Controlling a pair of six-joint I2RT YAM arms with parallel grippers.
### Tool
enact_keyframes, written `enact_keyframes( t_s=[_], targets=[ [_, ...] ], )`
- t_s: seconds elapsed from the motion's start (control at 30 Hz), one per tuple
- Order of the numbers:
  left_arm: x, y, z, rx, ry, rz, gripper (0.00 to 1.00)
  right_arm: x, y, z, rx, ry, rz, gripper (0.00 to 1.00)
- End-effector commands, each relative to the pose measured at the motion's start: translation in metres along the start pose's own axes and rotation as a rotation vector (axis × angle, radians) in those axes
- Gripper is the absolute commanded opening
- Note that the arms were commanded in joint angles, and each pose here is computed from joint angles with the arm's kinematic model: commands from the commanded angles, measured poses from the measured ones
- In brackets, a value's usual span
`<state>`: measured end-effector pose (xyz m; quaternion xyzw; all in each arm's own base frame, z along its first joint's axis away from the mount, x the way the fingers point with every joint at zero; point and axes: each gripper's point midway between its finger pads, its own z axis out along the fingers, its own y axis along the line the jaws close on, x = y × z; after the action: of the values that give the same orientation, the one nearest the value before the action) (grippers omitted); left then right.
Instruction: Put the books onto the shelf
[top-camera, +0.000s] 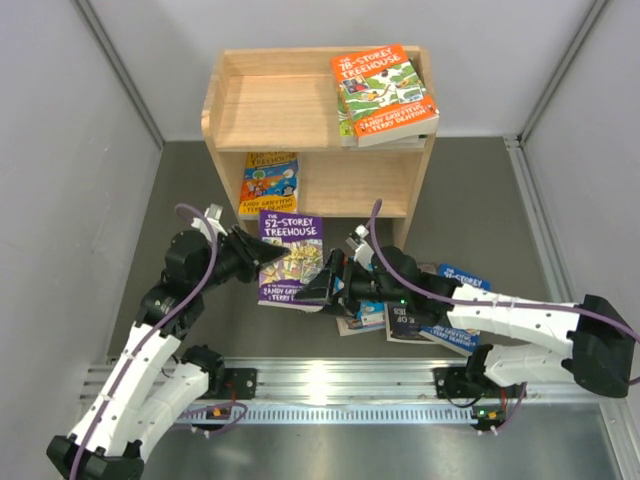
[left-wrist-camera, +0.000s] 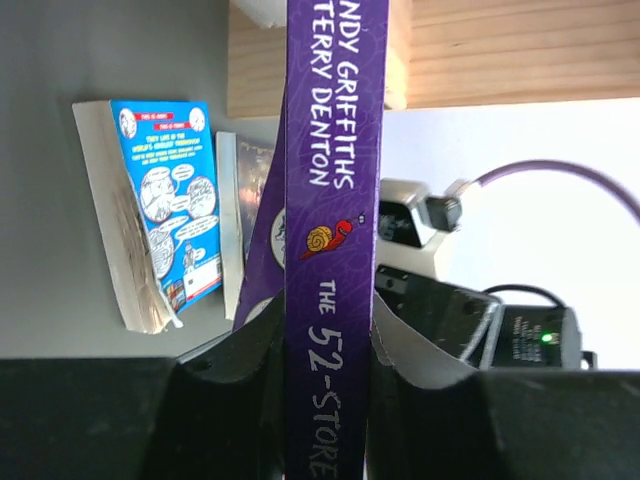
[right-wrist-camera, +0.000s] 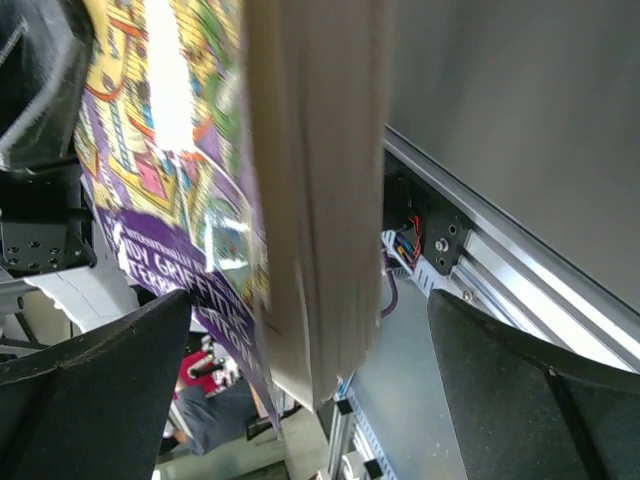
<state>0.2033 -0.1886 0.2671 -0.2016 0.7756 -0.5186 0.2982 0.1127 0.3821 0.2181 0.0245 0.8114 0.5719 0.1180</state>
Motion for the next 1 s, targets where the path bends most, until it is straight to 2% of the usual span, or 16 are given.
enact_keyframes(
  t_s=[0.0,0.1,0.27,0.5,0.67,0.93,0.97],
  targets=[
    [-0.022,-0.056,-0.013,0.156,-0.095,0.015,0.00,0.007,-0.001,-0.010,-0.012,-0.005,0.016,1.00],
    [-0.028,-0.074,-0.018,0.217,-0.120,-0.025,0.00,0.005,0.011,-0.015,-0.076,-0.020,0.057,1.00],
    [-0.033,-0.096,-0.027,0.323,-0.142,-0.092,0.00,0.000,0.044,-0.022,-0.300,-0.045,0.146,1.00],
    [-0.035,-0.103,-0.033,0.416,-0.150,-0.200,0.00,-0.010,0.085,-0.027,-0.504,-0.071,0.207,1.00],
    [-0.038,-0.104,-0.040,0.488,-0.168,-0.280,0.00,-0.016,0.094,-0.027,-0.578,-0.095,0.274,1.00],
    [-0.038,-0.096,-0.043,0.492,-0.182,-0.333,0.00,-0.032,0.102,-0.025,-0.627,-0.169,0.322,1.00],
    [-0.038,-0.096,-0.044,0.494,-0.187,-0.340,0.00,-0.033,0.101,-0.025,-0.623,-0.179,0.324,0.97]
  ],
)
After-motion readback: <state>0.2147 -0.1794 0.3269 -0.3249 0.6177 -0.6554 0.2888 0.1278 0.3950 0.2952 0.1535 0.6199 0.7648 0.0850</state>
